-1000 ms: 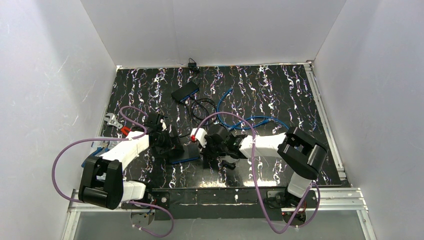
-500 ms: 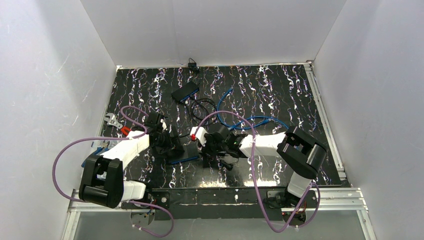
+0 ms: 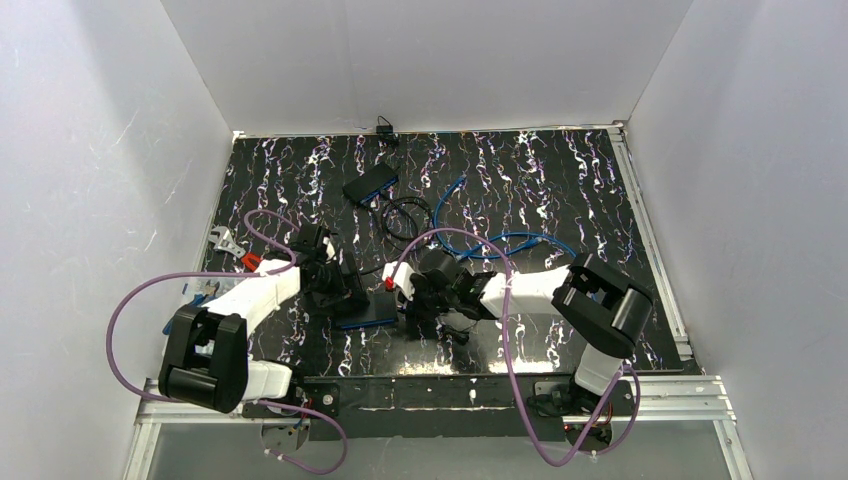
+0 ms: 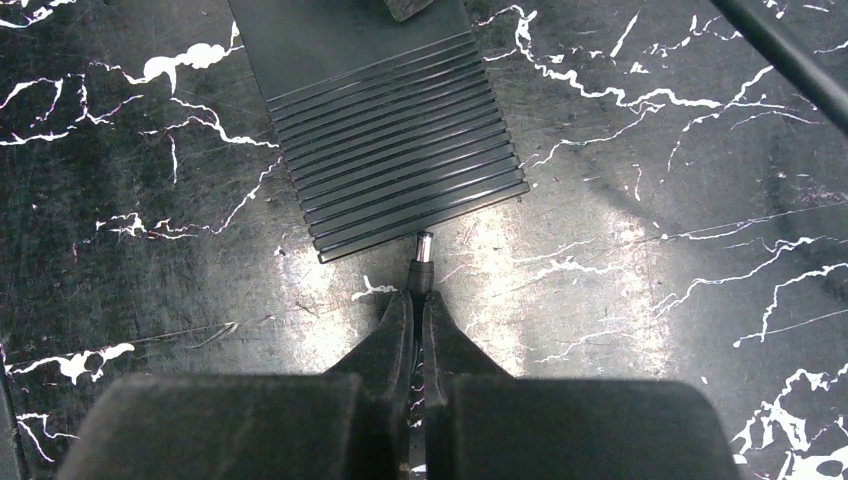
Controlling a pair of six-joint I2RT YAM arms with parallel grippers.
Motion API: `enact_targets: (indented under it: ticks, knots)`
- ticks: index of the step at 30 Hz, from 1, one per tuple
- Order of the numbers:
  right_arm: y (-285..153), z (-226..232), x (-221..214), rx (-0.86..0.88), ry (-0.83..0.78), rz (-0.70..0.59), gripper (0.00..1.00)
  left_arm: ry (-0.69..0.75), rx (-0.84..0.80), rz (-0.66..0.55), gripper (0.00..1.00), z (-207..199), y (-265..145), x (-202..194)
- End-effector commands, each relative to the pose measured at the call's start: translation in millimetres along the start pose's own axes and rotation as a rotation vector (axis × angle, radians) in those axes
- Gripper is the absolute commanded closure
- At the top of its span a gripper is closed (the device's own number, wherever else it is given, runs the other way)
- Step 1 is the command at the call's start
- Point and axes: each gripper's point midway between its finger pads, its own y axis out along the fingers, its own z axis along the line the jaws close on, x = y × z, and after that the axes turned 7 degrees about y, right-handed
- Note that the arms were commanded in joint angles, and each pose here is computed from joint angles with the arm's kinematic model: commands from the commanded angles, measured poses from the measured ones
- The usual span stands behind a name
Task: Insert the plug into the switch port
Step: Insert the power into the switch port.
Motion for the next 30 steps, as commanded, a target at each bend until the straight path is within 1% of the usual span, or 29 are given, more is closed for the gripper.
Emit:
enact_targets:
  ticks: [1, 13, 20, 30]
  knots:
    - [1.2, 26.7, 21.1, 0.101, -0.062, -0.090, 0.99, 0.023, -0.064, 0.070, 0.13, -14.8, 4.1, -13.1]
    - [-7.6, 41.2, 26.0, 0.142, -0.132, -0.116, 0.99, 0.063, -0.074, 0.129, 0.14, -20.8, 8.5, -33.1]
    - [-12.8, 47.4, 23.5, 0.137, -0.175, -0.095, 0.99, 0.081, -0.059, 0.155, 0.14, -23.5, 12.0, -43.5]
    - [-20.1, 48.0, 22.5, 0.106, -0.175, -0.084, 0.99, 0.085, -0.035, 0.149, 0.14, -21.6, 13.2, -47.0]
